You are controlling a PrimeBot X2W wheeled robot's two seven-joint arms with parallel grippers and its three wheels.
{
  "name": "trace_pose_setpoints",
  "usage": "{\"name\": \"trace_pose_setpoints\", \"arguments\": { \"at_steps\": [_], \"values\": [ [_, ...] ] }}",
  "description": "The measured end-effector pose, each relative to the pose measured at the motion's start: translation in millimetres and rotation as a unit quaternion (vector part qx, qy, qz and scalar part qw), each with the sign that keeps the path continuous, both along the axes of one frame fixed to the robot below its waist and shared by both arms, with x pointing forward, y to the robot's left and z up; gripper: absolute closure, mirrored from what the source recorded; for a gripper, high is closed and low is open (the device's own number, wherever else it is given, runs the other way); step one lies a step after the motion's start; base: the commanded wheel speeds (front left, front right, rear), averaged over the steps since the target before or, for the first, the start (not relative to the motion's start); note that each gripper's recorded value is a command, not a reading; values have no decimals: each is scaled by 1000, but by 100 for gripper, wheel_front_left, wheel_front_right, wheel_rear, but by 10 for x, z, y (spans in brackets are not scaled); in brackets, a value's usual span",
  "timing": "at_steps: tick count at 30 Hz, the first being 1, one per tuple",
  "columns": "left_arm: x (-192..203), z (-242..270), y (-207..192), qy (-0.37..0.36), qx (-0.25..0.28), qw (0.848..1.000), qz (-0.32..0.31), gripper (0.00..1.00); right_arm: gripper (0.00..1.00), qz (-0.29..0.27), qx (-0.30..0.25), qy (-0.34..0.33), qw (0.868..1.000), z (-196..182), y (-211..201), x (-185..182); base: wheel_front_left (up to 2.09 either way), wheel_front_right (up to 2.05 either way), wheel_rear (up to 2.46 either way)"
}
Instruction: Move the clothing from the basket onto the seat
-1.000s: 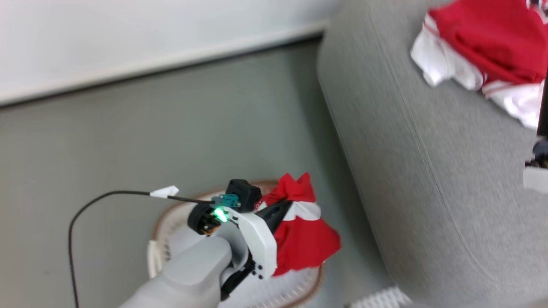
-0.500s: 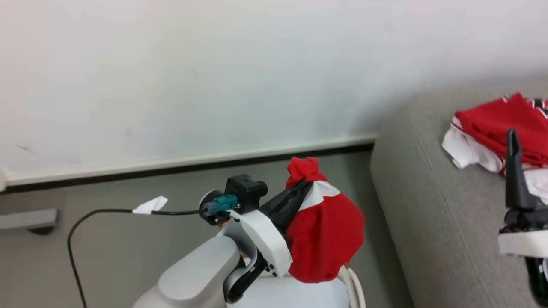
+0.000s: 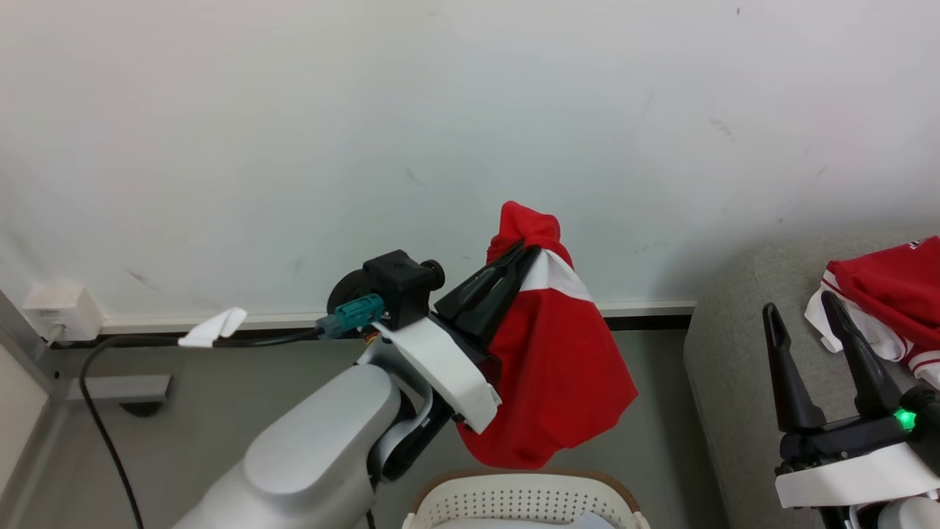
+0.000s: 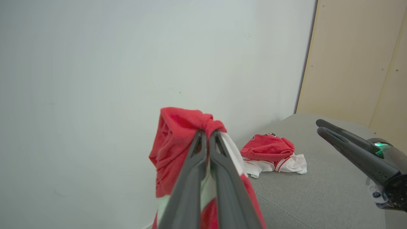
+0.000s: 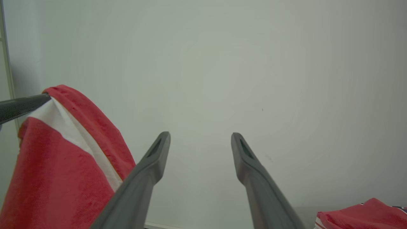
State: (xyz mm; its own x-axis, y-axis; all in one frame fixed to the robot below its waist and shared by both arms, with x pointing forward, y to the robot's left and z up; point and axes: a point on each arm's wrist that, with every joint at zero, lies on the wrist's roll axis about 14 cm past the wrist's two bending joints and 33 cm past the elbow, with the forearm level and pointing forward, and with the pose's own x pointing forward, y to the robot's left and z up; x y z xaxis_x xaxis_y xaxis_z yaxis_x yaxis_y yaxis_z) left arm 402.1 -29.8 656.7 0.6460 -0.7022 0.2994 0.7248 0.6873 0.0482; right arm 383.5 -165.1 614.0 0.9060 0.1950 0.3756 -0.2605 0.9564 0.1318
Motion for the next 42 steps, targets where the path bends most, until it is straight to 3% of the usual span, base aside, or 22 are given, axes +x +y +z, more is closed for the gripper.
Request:
{"name": "trace_pose_setpoints", "arguments": {
  "at_steps": [6,14,20,26,31,32,34,35,42],
  "values": [
    [-33,30,-1,-6,3,1000,-3,100,0,59,-9,7,998,-44,332,-79,0,0,0],
    [-84,3,-93,-6,6,1000,-20,100,0,151,-74,45,985,-273,804,-38,0,0,0],
    [-240,-51,-170,-1,12,999,-39,100,0,214,-105,76,968,-437,1173,19,0,0,0],
    [-438,-138,-229,8,24,998,-56,100,0,288,-125,131,941,-734,1577,-88,0,0,0],
    [-529,-143,-194,10,27,998,-54,100,0,306,-123,153,932,-794,1753,-47,0,0,0],
    [-539,-140,-179,10,27,998,-53,100,7,308,-120,155,931,-796,1791,-38,0,0,0],
    [-558,-130,-147,9,27,998,-50,100,76,310,-119,161,929,-828,1837,-26,0,0,0],
    [-563,-121,-128,8,26,999,-47,100,100,310,-119,163,929,-839,1852,-19,0,0,0],
    [-480,-140,68,14,28,999,-15,100,100,291,-86,146,942,-670,1829,90,0,0,0]
  ]
}}
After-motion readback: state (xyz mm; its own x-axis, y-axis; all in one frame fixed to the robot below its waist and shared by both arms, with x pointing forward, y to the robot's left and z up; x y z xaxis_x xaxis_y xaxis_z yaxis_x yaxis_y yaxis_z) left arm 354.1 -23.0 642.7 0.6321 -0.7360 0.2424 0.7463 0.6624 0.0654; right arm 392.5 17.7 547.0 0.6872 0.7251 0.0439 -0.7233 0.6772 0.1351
